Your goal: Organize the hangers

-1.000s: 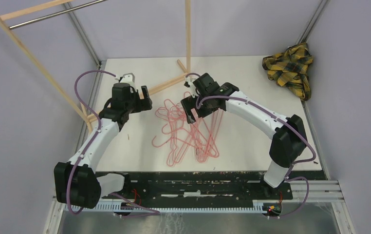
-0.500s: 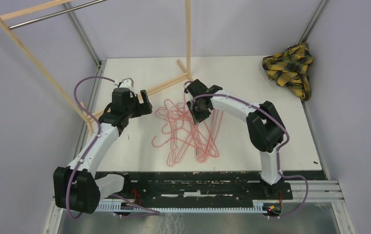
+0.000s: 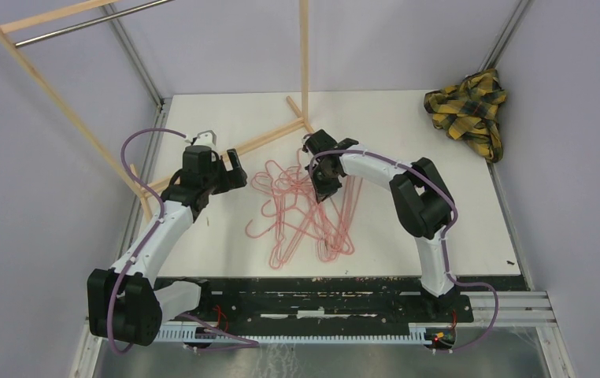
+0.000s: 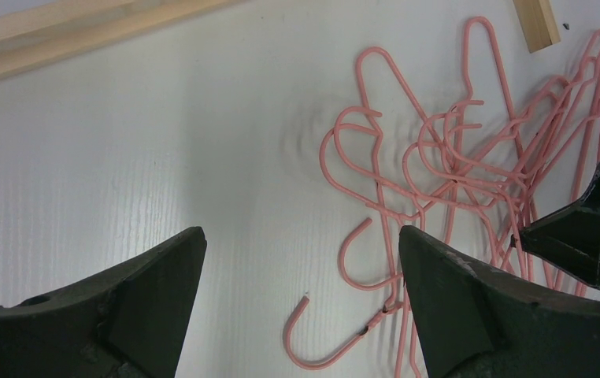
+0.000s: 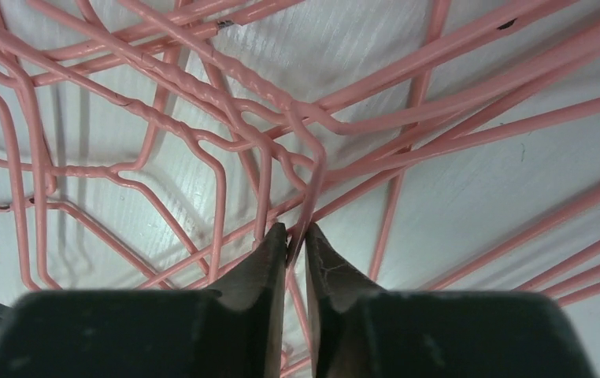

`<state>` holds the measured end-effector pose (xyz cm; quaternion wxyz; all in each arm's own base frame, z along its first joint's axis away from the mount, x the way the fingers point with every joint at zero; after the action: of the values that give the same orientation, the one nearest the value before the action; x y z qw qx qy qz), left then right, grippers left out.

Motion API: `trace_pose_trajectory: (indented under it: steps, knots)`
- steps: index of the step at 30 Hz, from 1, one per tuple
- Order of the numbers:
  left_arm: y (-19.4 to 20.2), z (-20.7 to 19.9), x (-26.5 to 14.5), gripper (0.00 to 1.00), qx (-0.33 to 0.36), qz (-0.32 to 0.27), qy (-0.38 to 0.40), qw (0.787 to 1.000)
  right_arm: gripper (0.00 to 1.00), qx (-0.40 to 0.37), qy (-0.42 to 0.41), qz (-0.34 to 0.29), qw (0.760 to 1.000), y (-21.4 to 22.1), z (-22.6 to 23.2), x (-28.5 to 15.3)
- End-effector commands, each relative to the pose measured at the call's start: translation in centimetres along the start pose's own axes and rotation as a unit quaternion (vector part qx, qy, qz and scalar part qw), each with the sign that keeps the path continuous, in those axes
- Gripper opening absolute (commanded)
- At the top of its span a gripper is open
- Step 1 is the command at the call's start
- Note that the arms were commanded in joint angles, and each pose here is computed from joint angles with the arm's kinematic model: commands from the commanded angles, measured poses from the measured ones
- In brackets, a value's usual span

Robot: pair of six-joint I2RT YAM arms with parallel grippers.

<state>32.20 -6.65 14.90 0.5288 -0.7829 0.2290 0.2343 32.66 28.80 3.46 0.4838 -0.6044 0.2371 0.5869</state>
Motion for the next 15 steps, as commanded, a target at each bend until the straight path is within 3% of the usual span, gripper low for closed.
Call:
trace_pose_trajectory:
  steps: [1, 5, 15]
  knots:
    - [-1.3, -0.8, -0.1, 0.99, -0.023, -0.028, 0.013, 0.999, 0.14, 0.004, -0.017, -0.024, 1.0, -1.2, 0.4, -0.7]
    - [-1.8, -0.6, -0.4, 0.99, -0.014, -0.032, 0.007, 0.999, 0.01, 0.002, -0.016, -0.041, 0.999, -2.0, 0.7, -3.2]
    - [-4.1, -2.6, -1.9, 0.98, -0.007, -0.056, 0.047, 0.997, 0.01, 0.0, -0.084, -0.125, 0.989, -4.7, 3.9, -12.8]
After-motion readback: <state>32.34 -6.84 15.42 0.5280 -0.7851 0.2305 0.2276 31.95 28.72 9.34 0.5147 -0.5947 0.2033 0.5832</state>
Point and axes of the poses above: each gripper's point midway between its finger pads, its own x axis out along the fingers, its own z axis along the line the jaws close on, y = z × x, the point moved 1 cm from there along -x, back along the fingers, and after that the axes turned 5 degrees about -x, right-handed, at the moved point
